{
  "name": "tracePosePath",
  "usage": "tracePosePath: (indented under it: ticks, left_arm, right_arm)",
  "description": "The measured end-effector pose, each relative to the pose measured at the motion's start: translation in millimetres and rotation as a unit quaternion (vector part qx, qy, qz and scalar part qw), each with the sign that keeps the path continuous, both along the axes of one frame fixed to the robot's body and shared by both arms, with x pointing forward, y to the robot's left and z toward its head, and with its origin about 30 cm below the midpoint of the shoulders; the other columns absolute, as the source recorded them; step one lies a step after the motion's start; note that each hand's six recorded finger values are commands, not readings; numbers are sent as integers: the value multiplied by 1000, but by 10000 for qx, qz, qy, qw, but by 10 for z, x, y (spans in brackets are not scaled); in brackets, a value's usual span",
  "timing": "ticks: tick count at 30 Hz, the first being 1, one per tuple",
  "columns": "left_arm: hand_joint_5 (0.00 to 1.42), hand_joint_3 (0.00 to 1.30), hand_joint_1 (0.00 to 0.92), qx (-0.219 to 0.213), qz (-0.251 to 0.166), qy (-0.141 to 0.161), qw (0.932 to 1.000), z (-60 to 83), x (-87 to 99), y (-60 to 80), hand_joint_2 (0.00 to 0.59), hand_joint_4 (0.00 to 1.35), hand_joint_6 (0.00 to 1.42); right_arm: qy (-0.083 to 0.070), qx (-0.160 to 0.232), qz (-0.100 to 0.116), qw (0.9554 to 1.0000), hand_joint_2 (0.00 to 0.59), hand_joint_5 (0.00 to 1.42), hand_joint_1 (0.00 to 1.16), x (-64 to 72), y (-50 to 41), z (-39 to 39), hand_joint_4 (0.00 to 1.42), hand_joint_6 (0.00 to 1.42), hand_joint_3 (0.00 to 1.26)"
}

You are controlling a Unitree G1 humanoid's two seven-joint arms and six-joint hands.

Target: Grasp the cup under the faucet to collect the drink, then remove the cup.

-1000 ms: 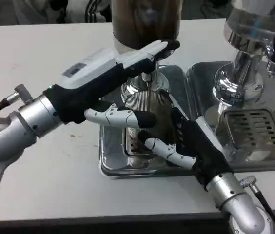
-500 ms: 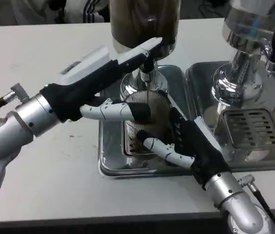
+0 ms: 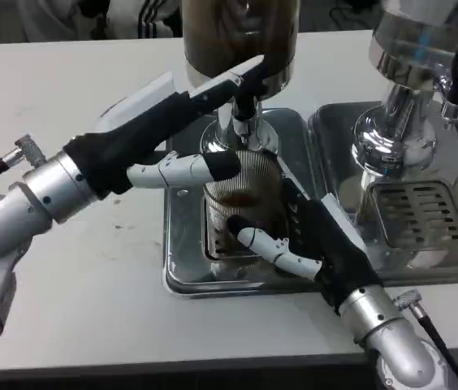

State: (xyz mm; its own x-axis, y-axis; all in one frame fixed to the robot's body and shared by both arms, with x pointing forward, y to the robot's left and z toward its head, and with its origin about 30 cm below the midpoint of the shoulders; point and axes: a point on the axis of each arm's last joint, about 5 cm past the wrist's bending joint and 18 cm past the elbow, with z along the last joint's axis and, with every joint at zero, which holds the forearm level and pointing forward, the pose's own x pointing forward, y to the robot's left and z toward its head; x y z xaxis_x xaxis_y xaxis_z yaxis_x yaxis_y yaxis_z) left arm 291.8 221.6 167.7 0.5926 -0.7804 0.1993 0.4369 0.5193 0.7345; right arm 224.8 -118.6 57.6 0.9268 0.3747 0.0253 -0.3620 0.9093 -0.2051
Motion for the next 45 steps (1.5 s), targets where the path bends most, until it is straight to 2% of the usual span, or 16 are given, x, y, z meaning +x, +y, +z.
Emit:
tracePosePath:
  ticks: [17, 22, 32, 45]
  left_arm:
    - [121, 68, 0, -232, -14, 155, 9996, 2, 18, 3, 60, 39, 105]
    - [121, 68, 0, -495, -21, 302, 9983, 2, 31, 12, 59, 40, 105]
    - [121, 69, 0, -989, -106, 737, 9923, -17, 62, 23, 59, 45, 105]
    - [135, 83, 0, -1400, -214, 778, 9869, 53, 75, 61, 55, 69, 118]
  right_arm:
    - [-12, 28, -1, 10000, 236, 0, 585, 6, 17, -9, 0, 0, 0]
    - [-12, 29, -1, 10000, 240, 0, 580, 6, 17, -9, 0, 0, 0]
    - [-13, 30, -9, 10000, 241, 0, 575, 6, 17, -9, 0, 0, 0]
    - [-16, 33, -21, 10000, 241, 0, 575, 9, 15, -8, 0, 0, 0]
